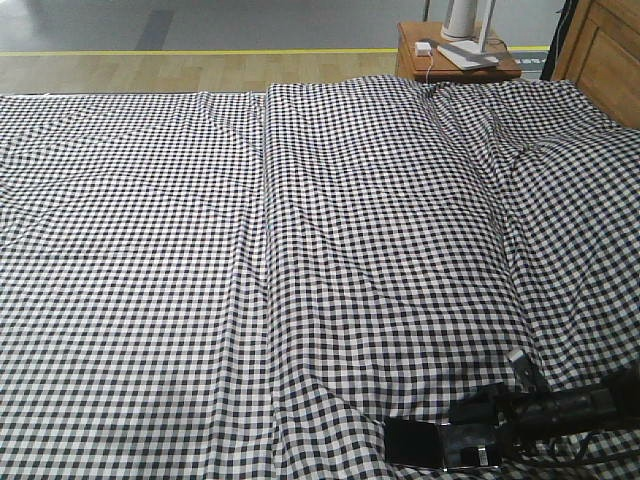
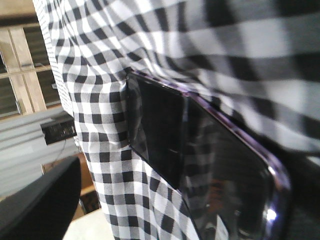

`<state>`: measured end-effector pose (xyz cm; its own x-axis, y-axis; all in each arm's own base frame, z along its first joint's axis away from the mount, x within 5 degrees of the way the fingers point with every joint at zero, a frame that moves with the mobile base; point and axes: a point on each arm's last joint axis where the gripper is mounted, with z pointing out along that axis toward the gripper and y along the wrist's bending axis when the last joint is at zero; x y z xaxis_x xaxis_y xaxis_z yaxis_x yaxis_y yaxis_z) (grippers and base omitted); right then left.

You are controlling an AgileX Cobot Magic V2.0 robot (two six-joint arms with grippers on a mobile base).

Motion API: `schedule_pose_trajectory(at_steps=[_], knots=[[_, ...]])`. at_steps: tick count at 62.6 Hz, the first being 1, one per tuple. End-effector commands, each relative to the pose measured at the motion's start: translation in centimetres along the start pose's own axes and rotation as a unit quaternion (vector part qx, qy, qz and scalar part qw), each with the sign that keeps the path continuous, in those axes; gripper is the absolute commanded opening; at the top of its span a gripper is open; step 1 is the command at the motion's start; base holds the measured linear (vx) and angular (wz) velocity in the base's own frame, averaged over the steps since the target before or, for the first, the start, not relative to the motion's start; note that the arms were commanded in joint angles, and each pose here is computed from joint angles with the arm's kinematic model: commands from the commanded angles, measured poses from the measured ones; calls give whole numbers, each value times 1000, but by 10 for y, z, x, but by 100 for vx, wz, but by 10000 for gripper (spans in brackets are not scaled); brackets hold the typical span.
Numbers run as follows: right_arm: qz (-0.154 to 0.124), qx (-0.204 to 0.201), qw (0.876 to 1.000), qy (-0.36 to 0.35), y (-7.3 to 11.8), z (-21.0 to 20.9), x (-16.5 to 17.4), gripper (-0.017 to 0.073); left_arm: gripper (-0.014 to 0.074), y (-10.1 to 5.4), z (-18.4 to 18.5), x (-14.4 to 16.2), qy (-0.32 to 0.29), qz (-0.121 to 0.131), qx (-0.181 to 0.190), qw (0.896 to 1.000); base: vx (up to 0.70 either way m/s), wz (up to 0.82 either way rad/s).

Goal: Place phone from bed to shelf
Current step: 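Close the right gripper on the black phone farther from the robot, then lift the held phone off the bed with the right gripper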

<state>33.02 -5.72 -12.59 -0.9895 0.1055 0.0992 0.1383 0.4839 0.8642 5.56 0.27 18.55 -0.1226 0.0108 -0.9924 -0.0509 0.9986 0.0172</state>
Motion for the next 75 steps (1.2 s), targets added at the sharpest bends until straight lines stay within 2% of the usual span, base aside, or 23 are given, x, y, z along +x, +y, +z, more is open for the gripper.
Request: schedule_pose_trajectory(at_steps=[1, 17, 28, 38, 52, 64, 75], knots=[[-31, -68, 997, 14, 31, -6, -8, 595, 1, 0, 0, -4, -35, -5, -1, 999, 0, 0], [-34, -62, 997, 6, 31, -4, -10, 584, 1, 0, 0, -4, -35, -5, -1, 999, 0, 0], [-31, -62, 998, 5, 31, -4, -10, 503, 1, 0, 0, -4, -35, -5, -1, 999, 0, 0], [-31, -62, 998, 5, 31, -4, -10, 329, 1, 0, 0, -4, -35, -5, -1, 999, 0, 0], [-31, -62, 998, 5, 31, -4, -10, -10, 1, 0, 0, -4, -35, -5, -1, 999, 0, 0], [-32, -71, 997, 7, 33, -5, -10, -10, 1, 0, 0, -4, -35, -5, -1, 999, 0, 0], [-45, -68, 997, 3, 41, -11, -13, -9, 1, 0, 0, -4, -35, -5, -1, 999, 0, 0]])
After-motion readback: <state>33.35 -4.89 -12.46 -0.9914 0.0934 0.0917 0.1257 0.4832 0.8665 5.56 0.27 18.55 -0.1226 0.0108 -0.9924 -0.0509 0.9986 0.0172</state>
